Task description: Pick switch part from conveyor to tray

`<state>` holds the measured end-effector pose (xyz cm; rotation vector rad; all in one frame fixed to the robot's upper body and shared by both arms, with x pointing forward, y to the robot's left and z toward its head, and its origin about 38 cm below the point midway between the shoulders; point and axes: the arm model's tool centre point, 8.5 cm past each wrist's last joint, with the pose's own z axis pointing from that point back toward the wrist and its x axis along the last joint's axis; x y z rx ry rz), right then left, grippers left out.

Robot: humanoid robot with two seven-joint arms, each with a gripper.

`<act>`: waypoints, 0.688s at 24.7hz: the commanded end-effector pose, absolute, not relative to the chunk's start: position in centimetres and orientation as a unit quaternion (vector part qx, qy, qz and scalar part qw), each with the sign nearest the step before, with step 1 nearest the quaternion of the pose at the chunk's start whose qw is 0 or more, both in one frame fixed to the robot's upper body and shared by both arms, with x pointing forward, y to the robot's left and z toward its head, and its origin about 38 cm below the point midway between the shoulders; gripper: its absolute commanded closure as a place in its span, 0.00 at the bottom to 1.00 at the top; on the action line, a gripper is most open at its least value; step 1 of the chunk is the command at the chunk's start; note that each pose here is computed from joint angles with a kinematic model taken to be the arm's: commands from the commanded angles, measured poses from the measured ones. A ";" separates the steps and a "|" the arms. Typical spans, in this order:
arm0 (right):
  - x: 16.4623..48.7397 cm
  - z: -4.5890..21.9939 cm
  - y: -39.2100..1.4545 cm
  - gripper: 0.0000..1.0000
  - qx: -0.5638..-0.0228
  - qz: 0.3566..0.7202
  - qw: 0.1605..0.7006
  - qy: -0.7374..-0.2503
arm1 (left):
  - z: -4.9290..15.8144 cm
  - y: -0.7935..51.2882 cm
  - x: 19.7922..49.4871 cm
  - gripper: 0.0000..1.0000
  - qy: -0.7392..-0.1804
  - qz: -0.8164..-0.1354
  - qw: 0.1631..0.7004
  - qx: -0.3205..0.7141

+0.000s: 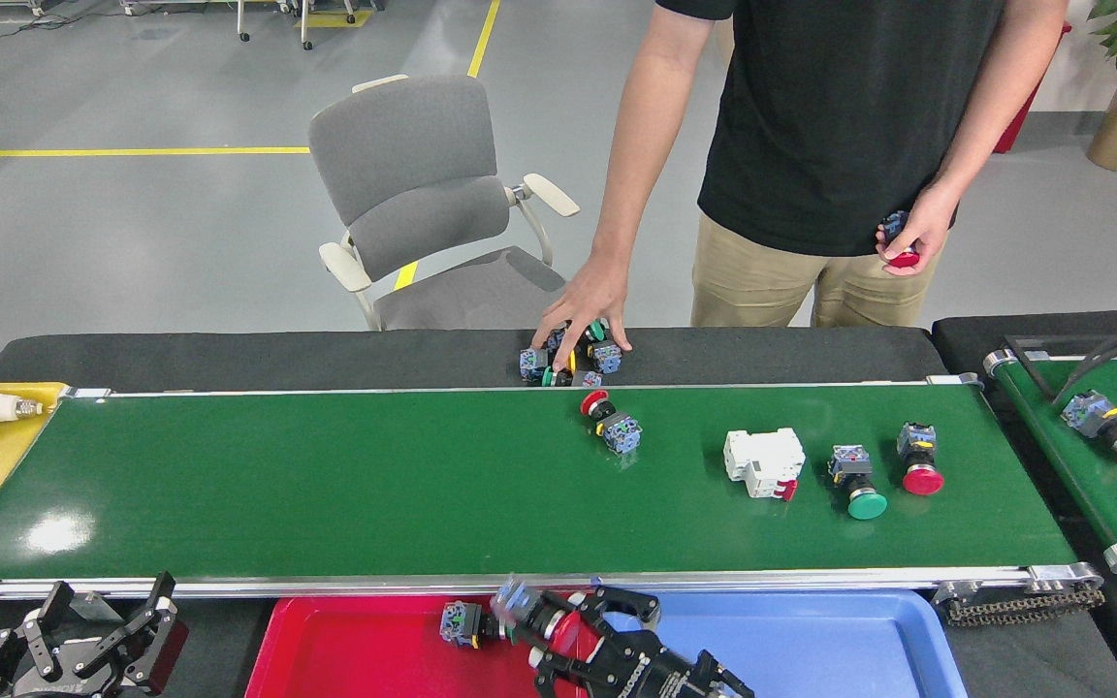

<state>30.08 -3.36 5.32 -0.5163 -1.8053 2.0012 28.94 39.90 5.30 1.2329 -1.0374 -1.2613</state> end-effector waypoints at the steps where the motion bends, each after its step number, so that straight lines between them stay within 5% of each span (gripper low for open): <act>1: 30.2 6.5 -2.9 0.00 -0.178 0.707 0.179 -0.661 | 6.6 39.1 29.8 0.00 -0.447 -0.531 0.497 0.520; 3: 30.8 7.1 -3.9 0.00 -0.183 0.690 0.199 -0.672 | 7.5 37.2 30.6 0.00 -0.467 -0.538 0.479 0.514; 6: 32.5 7.8 -11.0 0.01 -0.251 0.620 0.315 -0.673 | 8.2 33.9 31.1 0.00 -0.492 -0.550 0.453 0.501; 8: 31.4 6.4 -16.3 0.01 -0.307 0.563 0.422 -0.641 | 8.9 30.5 32.7 0.00 -0.511 -0.563 0.421 0.495; 11: 29.3 4.6 -22.2 0.01 -0.383 0.489 0.510 -0.596 | 9.6 24.6 35.3 0.00 -0.523 -0.580 0.402 0.478; 17: 29.4 3.8 -25.3 0.01 -0.455 0.451 0.571 -0.513 | 9.8 12.3 39.3 0.00 -0.543 -0.606 0.369 0.449</act>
